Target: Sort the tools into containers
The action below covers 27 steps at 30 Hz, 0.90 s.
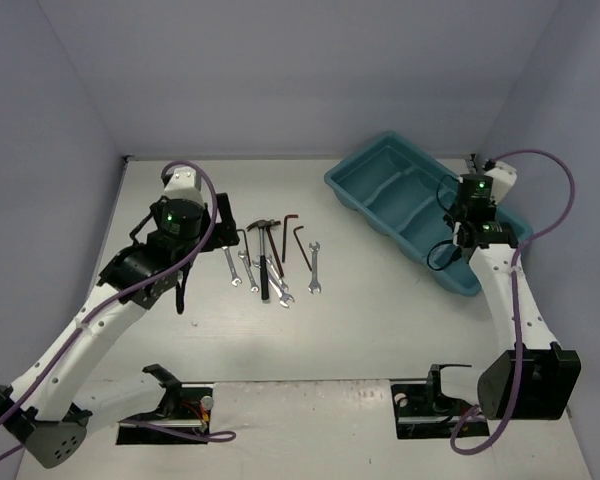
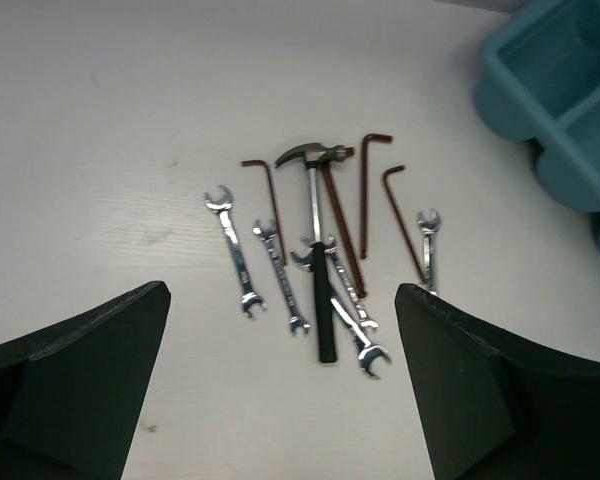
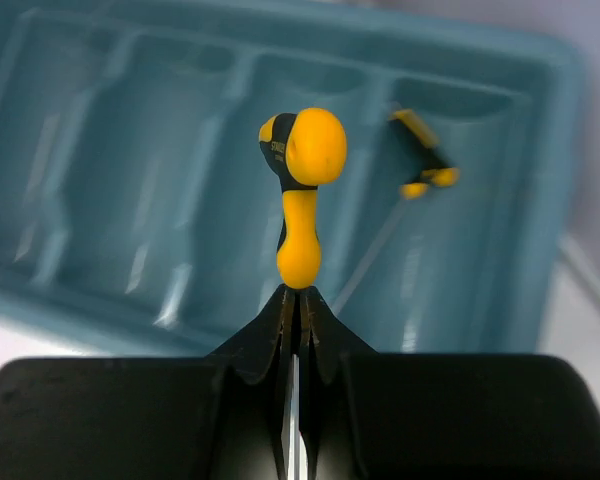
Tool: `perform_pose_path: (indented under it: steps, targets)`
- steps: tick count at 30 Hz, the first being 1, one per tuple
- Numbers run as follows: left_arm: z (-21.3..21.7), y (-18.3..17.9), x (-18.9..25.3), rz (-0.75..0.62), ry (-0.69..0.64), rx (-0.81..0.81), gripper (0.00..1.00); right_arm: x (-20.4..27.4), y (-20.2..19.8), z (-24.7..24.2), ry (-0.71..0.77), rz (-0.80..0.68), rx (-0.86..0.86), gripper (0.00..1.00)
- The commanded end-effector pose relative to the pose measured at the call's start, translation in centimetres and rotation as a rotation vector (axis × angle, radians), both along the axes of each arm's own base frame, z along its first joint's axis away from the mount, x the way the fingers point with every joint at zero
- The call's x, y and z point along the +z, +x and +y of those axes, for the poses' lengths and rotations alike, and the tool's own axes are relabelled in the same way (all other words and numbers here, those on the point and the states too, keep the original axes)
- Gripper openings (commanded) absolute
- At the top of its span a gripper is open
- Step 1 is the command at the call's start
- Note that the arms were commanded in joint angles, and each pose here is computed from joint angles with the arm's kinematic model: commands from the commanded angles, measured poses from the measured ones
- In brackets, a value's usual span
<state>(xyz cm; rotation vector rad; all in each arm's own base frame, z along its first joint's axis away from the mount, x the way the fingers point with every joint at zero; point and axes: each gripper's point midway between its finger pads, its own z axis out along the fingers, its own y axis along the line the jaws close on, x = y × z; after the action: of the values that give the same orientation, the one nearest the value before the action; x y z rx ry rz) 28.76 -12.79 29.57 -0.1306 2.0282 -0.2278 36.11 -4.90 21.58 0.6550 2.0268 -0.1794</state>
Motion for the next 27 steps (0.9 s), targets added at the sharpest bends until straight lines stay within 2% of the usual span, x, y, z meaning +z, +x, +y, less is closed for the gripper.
perform_pose_path:
  steps: [1, 10, 17, 27]
  targets:
    - [3.6, -0.9, -0.2, -0.045, 0.159, 0.055, 0.96, 0.1, 0.4, -5.5, -0.063, 0.026, -0.122, 0.0]
    - [4.7, -1.7, -4.4, -0.001, 0.248, 0.045, 0.96, -2.5, 1.6, -11.6, -0.123, 0.15, -0.273, 0.0]
    - [4.4, -1.7, -6.4, 0.013, 0.255, 0.023, 0.96, -6.6, 3.0, -13.3, -0.139, 0.276, -0.281, 0.0]
    - [4.6, -1.8, -7.3, 0.032, 0.277, 0.021, 0.96, -9.9, 4.6, -12.4, -0.062, 0.314, -0.245, 0.32]
